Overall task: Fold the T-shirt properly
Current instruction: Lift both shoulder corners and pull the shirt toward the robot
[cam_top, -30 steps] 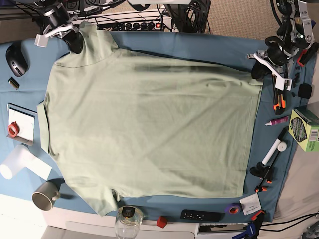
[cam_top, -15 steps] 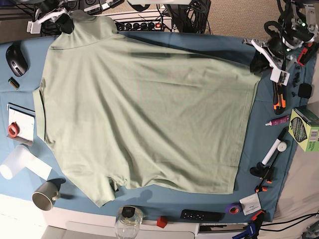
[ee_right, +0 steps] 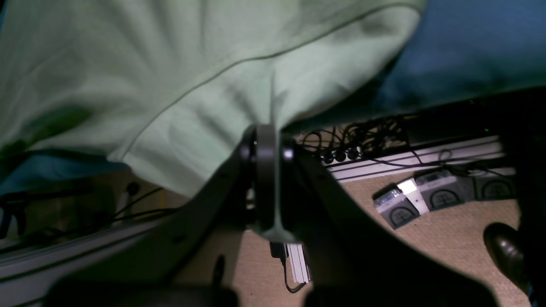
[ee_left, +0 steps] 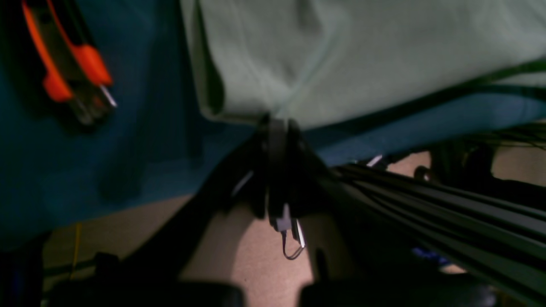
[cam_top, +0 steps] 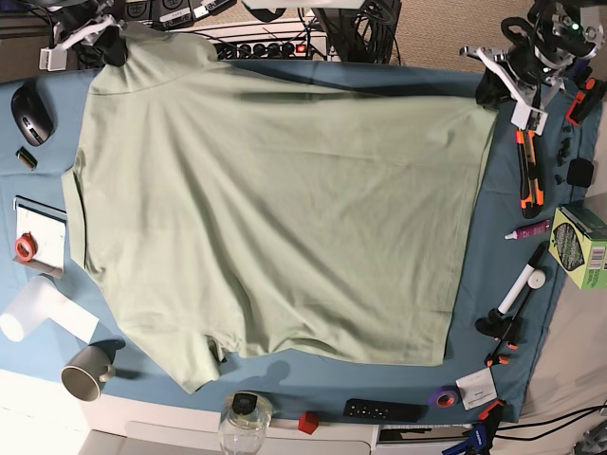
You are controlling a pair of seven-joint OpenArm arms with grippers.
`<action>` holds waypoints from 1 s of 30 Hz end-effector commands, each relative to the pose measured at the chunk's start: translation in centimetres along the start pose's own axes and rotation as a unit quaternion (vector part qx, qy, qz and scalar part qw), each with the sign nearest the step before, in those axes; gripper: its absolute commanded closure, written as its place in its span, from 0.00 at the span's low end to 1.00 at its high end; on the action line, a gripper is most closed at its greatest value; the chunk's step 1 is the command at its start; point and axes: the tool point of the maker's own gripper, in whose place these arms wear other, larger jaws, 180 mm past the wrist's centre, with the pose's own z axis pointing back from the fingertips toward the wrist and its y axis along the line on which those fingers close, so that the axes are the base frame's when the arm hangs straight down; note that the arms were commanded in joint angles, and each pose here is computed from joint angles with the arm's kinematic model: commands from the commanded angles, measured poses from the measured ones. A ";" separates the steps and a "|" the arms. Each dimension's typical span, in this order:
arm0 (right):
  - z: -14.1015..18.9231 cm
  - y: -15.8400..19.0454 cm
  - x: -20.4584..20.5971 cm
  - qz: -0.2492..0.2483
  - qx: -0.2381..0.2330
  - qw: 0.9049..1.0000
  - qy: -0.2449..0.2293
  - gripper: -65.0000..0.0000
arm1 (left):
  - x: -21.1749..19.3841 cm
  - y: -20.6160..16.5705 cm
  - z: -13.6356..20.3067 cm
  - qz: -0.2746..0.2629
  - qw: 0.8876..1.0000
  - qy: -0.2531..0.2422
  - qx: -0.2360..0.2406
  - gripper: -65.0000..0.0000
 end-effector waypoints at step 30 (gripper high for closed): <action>4.5 -2.1 -0.7 0.001 -0.028 0.999 0.035 1.00 | -3.7 -2.2 3.1 -0.021 0.998 0.060 -0.007 1.00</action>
